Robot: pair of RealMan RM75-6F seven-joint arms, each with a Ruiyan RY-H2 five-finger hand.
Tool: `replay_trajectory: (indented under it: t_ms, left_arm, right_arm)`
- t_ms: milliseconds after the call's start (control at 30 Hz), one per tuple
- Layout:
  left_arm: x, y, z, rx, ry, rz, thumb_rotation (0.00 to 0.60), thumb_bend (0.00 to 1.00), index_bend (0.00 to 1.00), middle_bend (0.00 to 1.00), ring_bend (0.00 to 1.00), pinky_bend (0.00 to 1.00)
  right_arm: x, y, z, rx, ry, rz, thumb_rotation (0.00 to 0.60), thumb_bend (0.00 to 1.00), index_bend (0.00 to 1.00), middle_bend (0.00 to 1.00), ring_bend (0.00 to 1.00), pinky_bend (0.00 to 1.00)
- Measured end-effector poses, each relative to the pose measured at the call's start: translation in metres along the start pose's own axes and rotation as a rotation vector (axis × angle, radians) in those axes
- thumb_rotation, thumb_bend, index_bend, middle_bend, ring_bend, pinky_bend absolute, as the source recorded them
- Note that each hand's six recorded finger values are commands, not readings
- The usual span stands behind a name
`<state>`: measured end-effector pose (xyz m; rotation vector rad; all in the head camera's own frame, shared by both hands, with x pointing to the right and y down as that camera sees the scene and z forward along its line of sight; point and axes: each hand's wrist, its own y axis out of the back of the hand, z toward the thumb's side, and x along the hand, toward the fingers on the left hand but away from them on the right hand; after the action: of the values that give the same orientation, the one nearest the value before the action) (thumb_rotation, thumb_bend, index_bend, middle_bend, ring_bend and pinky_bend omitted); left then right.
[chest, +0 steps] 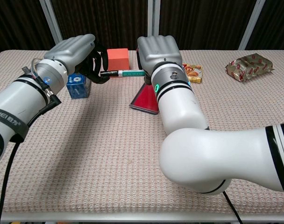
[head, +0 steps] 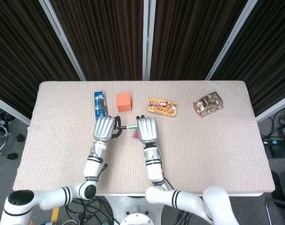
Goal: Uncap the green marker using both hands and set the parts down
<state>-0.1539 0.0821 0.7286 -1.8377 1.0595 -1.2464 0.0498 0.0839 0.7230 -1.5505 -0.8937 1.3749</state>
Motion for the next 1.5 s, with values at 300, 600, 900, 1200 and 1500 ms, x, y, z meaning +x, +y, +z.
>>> replay_trajectory:
  t_ms: [300, 600, 900, 1200, 1500]
  left_arm:
    - [-0.002, 0.006, -0.012, 0.009, -0.005, 0.005, 0.6, 0.37, 0.68, 0.71, 0.64, 0.63]
    - [-0.017, 0.007, -0.043, -0.008, 0.024, 0.001, 0.6, 0.37, 0.68, 0.72, 0.64, 0.63]
    - [-0.054, -0.017, -0.068, -0.062, 0.052, -0.09, 0.6, 0.36, 0.68, 0.72, 0.64, 0.63]
    - [-0.063, -0.049, -0.073, -0.089, 0.069, -0.173, 0.6, 0.26, 0.63, 0.64, 0.55, 0.55]
    - [-0.074, -0.055, -0.084, -0.067, 0.039, -0.239, 0.6, 0.07, 0.5, 0.47, 0.39, 0.38]
  right_arm:
    - [0.0, 0.002, -0.015, -0.001, -0.024, -0.011, 0.6, 0.31, 0.67, 0.62, 0.67, 0.83]
    - [0.008, 0.009, -0.041, -0.028, -0.056, -0.026, 0.6, 0.31, 0.67, 0.62, 0.67, 0.83]
    - [0.043, -0.008, -0.076, -0.039, -0.061, 0.041, 0.6, 0.3, 0.67, 0.62, 0.67, 0.83]
    - [0.072, -0.034, -0.099, -0.026, -0.048, 0.146, 0.6, 0.27, 0.67, 0.61, 0.66, 0.83]
    - [0.077, -0.051, -0.095, 0.006, -0.011, 0.244, 0.6, 0.0, 0.34, 0.44, 0.54, 0.82]
